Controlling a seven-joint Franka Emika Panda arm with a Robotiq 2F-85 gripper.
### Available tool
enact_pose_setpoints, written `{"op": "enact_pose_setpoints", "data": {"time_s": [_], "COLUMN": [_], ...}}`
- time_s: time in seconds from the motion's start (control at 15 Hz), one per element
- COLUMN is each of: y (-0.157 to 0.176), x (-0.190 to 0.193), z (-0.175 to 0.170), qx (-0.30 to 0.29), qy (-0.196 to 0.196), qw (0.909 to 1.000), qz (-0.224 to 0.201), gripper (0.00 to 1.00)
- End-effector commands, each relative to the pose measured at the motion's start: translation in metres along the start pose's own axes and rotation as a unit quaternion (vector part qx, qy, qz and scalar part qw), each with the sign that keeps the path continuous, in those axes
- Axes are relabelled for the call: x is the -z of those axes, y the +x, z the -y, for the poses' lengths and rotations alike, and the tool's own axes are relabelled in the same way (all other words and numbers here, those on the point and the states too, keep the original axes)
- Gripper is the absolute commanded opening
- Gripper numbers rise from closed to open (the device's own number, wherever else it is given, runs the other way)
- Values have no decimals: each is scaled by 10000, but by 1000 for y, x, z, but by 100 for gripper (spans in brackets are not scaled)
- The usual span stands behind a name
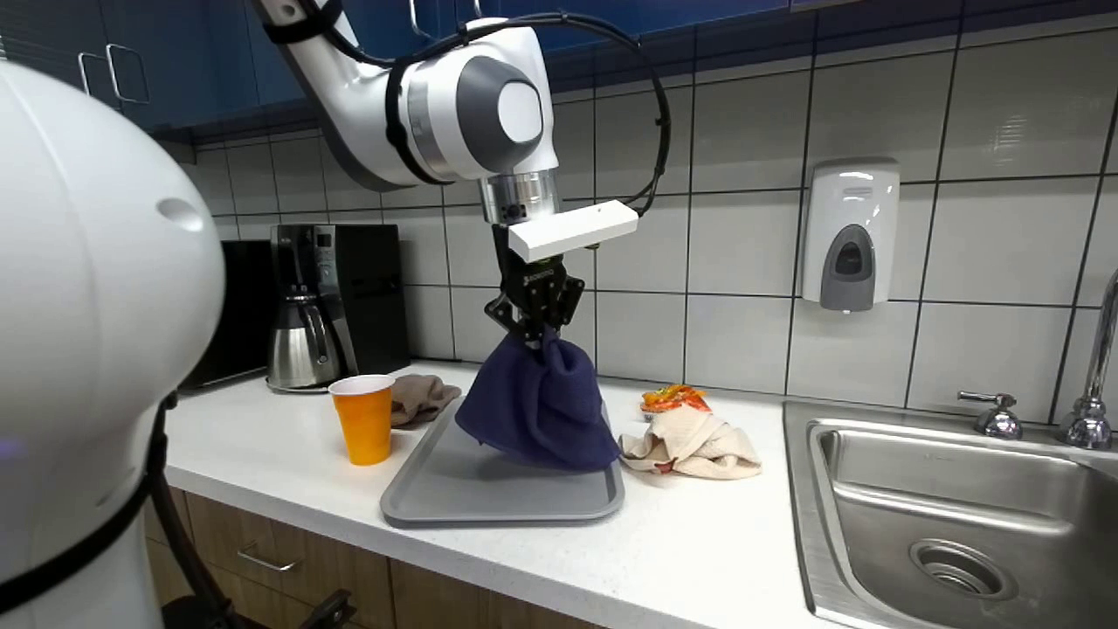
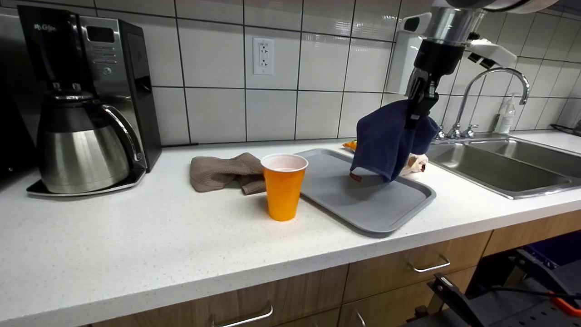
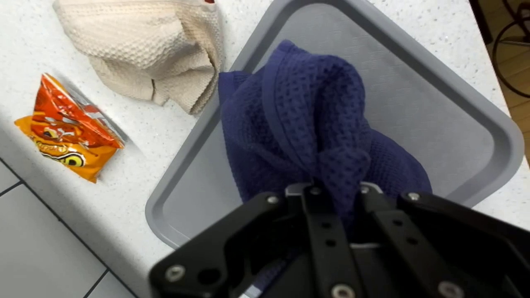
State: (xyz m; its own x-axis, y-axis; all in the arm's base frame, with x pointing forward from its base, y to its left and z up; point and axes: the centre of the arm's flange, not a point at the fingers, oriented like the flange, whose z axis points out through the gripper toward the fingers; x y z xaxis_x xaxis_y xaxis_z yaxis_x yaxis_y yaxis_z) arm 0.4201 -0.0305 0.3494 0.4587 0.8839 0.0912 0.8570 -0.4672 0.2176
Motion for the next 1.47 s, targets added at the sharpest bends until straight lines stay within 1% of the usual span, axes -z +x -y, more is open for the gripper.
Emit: {"op": "enact_pose_setpoints", "data": {"time_s": [0.0,0.2,0.53,1.4], "y": [5,9,7,21], "x": [9,-1,-16,-77], "z": [5,8,-1,-27], "qx": [294,430,311,91], "qy": [159,315,545,1016], "qw": [9994,9985,9979,9948], "qz": [-15,77,162,70], "gripper": [2,2,2,2]}}
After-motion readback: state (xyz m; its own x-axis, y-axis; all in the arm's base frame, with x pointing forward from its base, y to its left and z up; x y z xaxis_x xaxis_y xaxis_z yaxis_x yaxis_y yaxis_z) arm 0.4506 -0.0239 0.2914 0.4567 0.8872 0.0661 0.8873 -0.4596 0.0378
